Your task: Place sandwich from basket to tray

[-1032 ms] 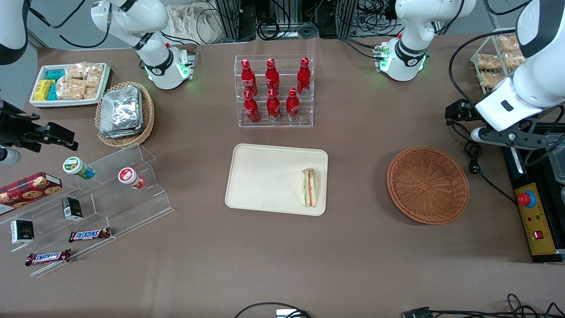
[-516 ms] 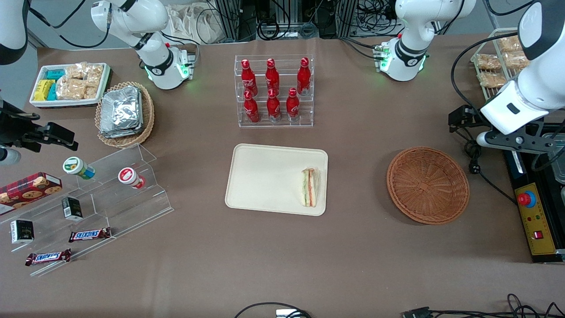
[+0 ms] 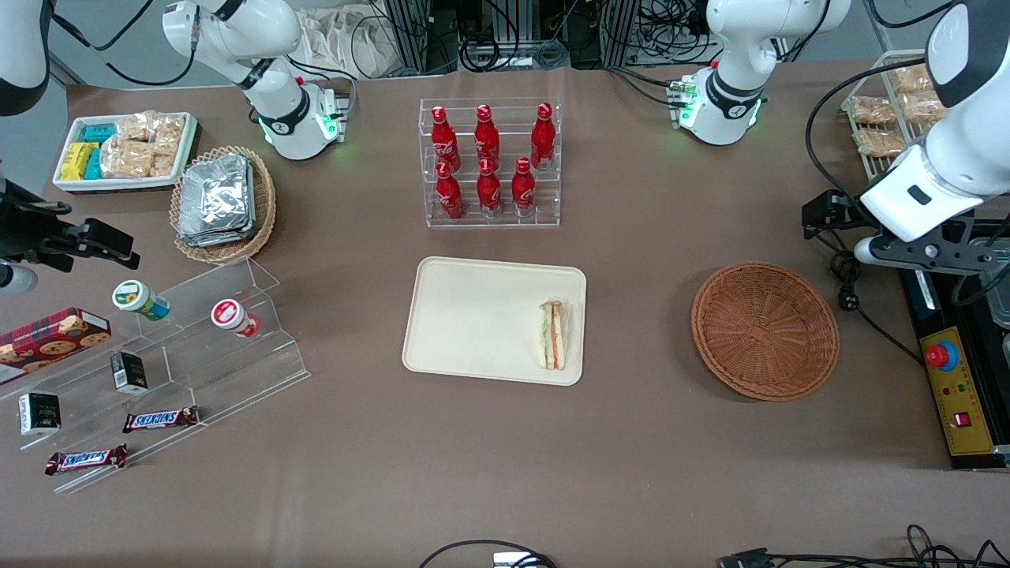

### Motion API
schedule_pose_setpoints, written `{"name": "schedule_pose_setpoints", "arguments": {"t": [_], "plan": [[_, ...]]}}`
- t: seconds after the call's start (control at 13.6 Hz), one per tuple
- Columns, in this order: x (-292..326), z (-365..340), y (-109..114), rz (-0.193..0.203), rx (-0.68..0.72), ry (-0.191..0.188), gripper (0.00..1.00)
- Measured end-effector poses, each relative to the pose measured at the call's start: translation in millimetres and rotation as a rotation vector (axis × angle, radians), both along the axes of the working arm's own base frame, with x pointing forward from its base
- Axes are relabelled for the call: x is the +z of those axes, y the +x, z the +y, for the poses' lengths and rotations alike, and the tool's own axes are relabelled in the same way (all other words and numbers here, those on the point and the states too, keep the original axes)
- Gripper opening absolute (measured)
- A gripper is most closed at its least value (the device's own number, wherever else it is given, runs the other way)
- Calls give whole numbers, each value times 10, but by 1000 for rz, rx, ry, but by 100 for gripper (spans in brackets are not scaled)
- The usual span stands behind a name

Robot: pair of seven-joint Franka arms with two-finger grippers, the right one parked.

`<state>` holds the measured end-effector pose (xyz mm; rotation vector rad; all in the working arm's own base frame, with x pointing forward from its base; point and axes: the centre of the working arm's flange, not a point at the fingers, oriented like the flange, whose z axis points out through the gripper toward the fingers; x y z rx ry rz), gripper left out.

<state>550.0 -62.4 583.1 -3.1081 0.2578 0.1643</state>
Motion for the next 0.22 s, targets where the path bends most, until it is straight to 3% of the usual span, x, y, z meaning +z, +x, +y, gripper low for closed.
{"name": "schedule_pose_setpoints", "arguments": {"t": [0.22], "plan": [[0, 37, 4, 0, 8, 0, 100]]}}
